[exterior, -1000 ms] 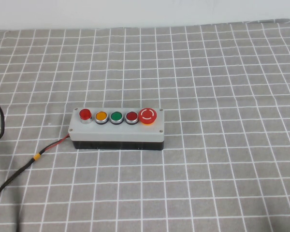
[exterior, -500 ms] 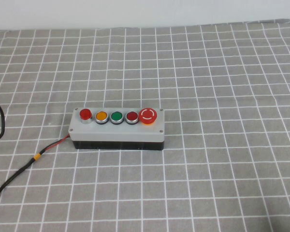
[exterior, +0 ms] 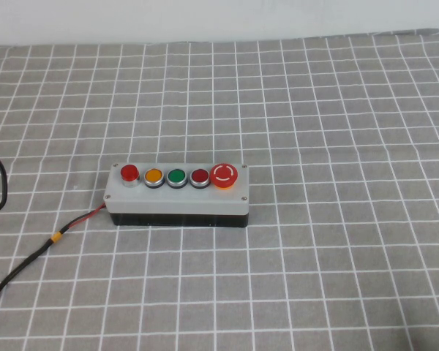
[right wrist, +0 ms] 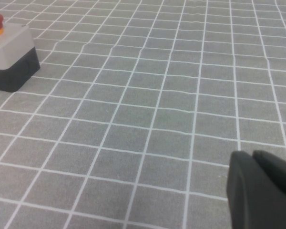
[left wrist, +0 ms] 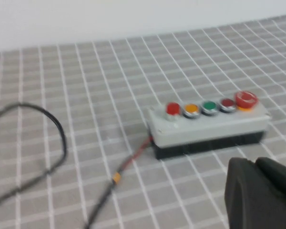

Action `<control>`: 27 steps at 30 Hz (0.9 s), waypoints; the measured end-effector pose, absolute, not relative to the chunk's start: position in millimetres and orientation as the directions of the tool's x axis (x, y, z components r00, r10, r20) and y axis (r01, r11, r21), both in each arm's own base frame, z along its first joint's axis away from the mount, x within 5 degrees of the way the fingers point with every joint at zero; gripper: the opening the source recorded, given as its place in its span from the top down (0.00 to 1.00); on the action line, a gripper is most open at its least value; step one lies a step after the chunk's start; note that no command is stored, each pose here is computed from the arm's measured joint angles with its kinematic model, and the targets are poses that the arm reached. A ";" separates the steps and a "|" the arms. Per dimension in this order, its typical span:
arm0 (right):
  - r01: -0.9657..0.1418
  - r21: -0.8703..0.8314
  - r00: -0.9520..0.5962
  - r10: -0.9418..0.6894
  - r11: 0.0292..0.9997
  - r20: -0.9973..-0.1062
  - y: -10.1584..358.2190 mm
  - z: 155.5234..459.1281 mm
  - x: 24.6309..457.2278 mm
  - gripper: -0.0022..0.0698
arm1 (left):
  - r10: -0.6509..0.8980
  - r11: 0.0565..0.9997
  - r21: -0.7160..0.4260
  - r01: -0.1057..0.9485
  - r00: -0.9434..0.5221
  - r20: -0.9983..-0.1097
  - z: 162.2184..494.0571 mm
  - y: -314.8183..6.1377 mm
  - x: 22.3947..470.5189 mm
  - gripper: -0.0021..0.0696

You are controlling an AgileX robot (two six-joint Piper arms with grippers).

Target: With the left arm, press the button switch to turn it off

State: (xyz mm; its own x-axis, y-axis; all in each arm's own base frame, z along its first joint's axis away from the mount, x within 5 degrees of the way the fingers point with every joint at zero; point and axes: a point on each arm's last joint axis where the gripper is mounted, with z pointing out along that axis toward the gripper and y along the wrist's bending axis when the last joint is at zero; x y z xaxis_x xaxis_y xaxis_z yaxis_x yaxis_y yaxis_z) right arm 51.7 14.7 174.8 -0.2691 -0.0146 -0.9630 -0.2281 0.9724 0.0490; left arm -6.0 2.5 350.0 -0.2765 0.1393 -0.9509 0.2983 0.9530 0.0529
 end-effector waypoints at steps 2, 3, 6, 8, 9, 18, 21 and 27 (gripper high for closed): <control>-0.228 0.049 -0.269 -0.015 0.972 -0.963 14.7 174.8 51.7 0.99 | 0.160 0.954 0.087 0.287 -0.242 -0.957 342.8 1.4 3.2 0.97; -0.228 0.049 -0.269 -0.015 0.972 -0.963 14.7 174.8 51.7 0.99 | 0.165 0.955 0.095 0.282 -0.236 -0.958 335.9 0.2 8.8 0.97; -0.228 0.049 -0.269 -0.015 0.972 -0.963 14.7 174.8 51.7 0.99 | 0.162 0.961 0.112 0.252 -0.189 -0.969 311.0 -3.3 23.1 0.97; -0.228 0.049 -0.269 -0.015 0.972 -0.963 14.7 174.8 51.7 0.99 | 0.138 0.969 0.100 0.225 -0.159 -0.978 287.9 -5.6 31.2 0.97; -0.228 0.049 -0.269 -0.015 0.972 -0.963 14.7 174.8 51.7 0.99 | 0.120 0.974 0.090 0.207 -0.134 -0.984 279.5 -6.2 33.8 0.97; -0.228 0.049 -0.270 -0.015 0.972 -0.963 14.7 174.5 51.7 0.99 | 0.016 0.991 -0.016 0.132 -0.244 -0.970 188.2 -7.3 51.2 0.97; -0.228 0.049 -0.270 -0.015 0.972 -0.963 14.7 174.5 51.7 0.99 | 0.007 0.991 -0.031 0.127 -0.288 -0.958 174.5 -7.4 52.0 0.97; -0.228 0.049 -0.270 -0.015 0.972 -0.963 14.7 174.5 51.7 0.99 | 0.007 0.992 -0.035 0.125 -0.317 -0.948 170.1 -7.3 51.5 0.97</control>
